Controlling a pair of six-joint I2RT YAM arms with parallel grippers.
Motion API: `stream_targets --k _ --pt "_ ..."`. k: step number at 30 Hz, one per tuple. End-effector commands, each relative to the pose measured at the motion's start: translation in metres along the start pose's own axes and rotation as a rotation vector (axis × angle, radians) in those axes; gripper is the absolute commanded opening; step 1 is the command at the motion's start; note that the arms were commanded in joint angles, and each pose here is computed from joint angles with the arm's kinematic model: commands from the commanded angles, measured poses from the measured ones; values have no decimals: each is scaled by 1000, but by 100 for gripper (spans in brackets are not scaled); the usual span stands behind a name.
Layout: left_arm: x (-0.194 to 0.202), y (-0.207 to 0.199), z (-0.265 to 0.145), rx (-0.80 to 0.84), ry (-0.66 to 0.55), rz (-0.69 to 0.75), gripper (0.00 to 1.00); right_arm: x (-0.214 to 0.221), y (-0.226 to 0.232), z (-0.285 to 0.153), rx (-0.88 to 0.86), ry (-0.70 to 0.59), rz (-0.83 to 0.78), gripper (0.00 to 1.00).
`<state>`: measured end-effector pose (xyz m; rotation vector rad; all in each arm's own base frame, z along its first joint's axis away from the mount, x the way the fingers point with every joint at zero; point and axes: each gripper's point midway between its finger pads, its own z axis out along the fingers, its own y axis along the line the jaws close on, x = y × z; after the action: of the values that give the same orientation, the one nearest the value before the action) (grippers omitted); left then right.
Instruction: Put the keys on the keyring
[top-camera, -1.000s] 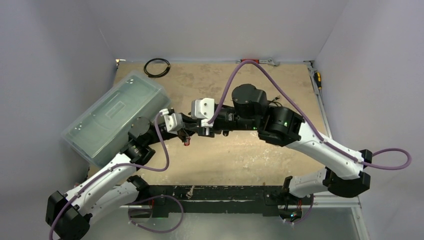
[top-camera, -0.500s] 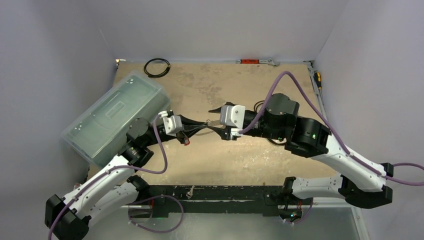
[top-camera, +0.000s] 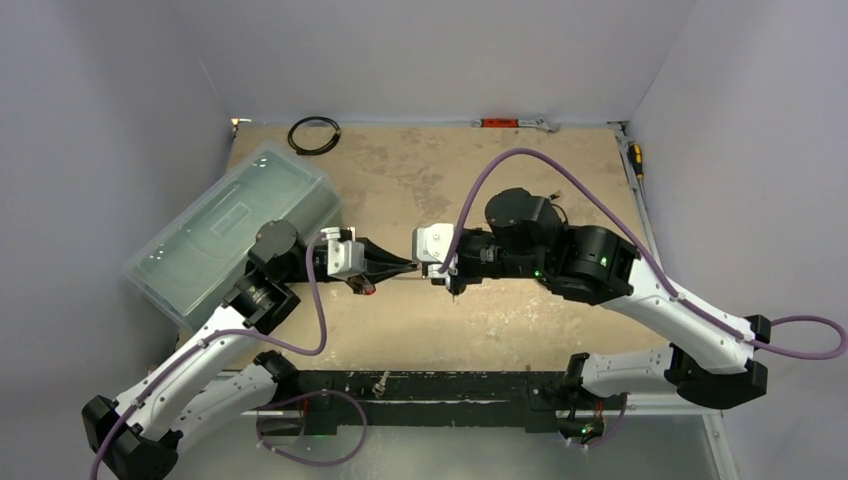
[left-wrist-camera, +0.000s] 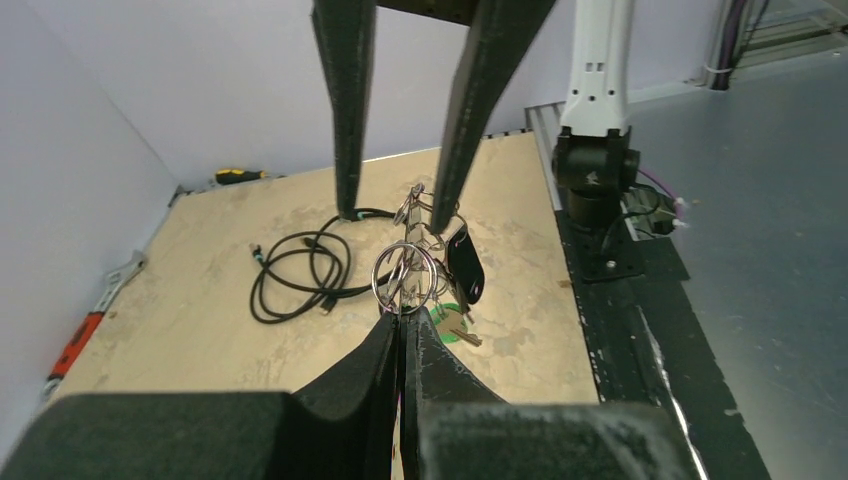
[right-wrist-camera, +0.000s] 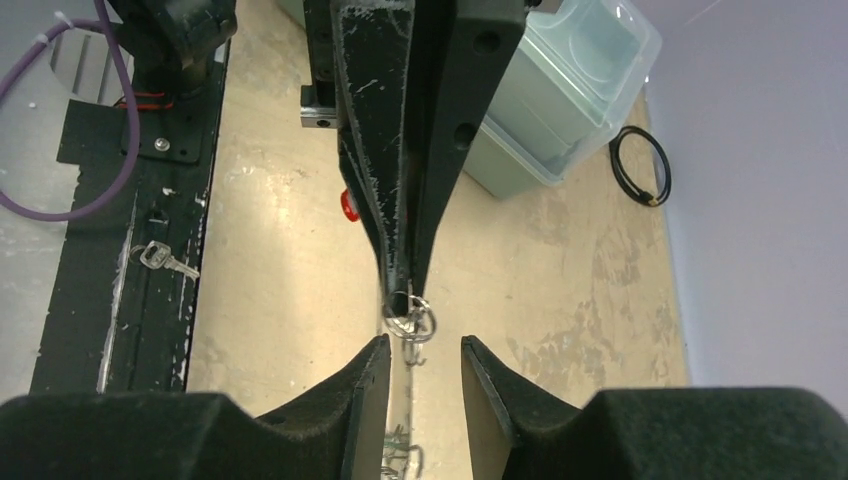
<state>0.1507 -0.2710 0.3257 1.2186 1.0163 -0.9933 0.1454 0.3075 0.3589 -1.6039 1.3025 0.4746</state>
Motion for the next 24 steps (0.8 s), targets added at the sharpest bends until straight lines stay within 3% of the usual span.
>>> stream_targets --k 1,24 --pt "-22 -14 1 114 -27 49 0 -16 -3 -14 -6 -42 -14 35" --pt "-22 -28 5 237 -24 -9 0 -1 6 3 -51 11 10 32"
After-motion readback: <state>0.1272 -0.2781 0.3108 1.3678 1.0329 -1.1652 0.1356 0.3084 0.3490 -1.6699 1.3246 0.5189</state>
